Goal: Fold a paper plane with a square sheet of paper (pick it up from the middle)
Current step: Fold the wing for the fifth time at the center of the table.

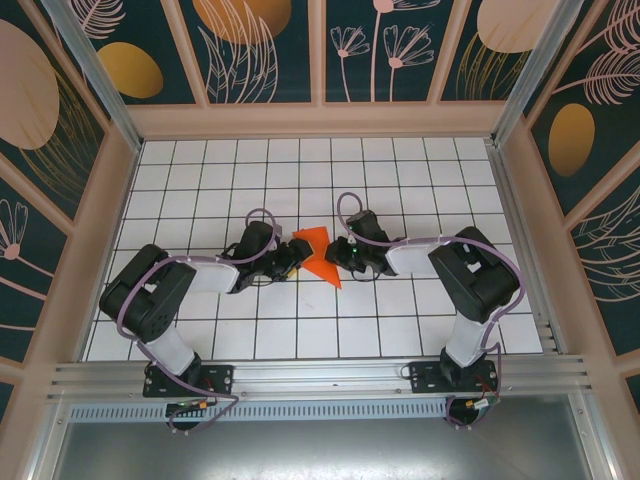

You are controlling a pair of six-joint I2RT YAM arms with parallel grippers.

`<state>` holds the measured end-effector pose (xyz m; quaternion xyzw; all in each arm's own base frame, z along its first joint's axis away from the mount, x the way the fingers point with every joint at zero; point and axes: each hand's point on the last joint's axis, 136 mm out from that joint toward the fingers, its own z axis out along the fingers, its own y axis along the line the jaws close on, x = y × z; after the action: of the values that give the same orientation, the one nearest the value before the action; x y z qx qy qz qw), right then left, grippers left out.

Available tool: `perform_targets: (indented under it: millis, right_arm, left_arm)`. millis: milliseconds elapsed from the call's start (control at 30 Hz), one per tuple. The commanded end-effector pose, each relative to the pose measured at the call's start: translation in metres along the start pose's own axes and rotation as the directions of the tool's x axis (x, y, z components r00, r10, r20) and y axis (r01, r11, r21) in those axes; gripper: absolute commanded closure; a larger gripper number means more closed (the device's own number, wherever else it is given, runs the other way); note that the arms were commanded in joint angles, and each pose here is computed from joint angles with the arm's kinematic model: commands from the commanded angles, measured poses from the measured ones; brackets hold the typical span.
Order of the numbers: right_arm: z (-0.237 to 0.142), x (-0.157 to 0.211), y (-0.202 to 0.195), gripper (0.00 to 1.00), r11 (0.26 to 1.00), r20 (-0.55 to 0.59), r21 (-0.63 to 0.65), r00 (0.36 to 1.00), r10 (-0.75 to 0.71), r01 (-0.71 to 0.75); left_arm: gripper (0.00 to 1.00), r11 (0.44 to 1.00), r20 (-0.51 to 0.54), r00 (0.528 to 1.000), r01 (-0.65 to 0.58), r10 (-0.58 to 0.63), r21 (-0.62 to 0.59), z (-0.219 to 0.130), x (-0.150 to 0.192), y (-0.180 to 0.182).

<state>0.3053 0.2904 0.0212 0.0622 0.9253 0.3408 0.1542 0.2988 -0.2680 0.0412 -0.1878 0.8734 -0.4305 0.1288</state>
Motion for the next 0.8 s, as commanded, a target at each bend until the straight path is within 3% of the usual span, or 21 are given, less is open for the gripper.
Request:
perform_targets:
  millis: [0,400,600,767]
  right_arm:
    - [-0.003,0.010,-0.033,0.77,0.995,-0.017,0.091,0.999,0.042,-0.040]
    - [-0.004,0.010,-0.033,0.77,0.997,-0.022,0.056,0.998,0.060,-0.058]
    - [-0.006,0.009,-0.034,0.77,0.997,-0.022,0.045,0.998,0.060,-0.059]
    - [-0.008,0.005,-0.031,0.77,0.998,-0.018,0.023,0.998,0.057,-0.056]
  left_arm:
    - [0.30,0.997,0.026,0.999,-0.017,0.019,-0.069,-0.003,-0.004,0.007]
    - [0.30,0.997,0.002,1.000,-0.015,0.015,-0.073,0.004,-0.006,-0.001]
    - [0.37,0.998,-0.054,0.997,-0.047,0.049,0.029,0.009,-0.002,-0.027]
    - [0.42,0.997,-0.052,0.996,-0.073,0.075,0.033,0.006,0.000,-0.027]
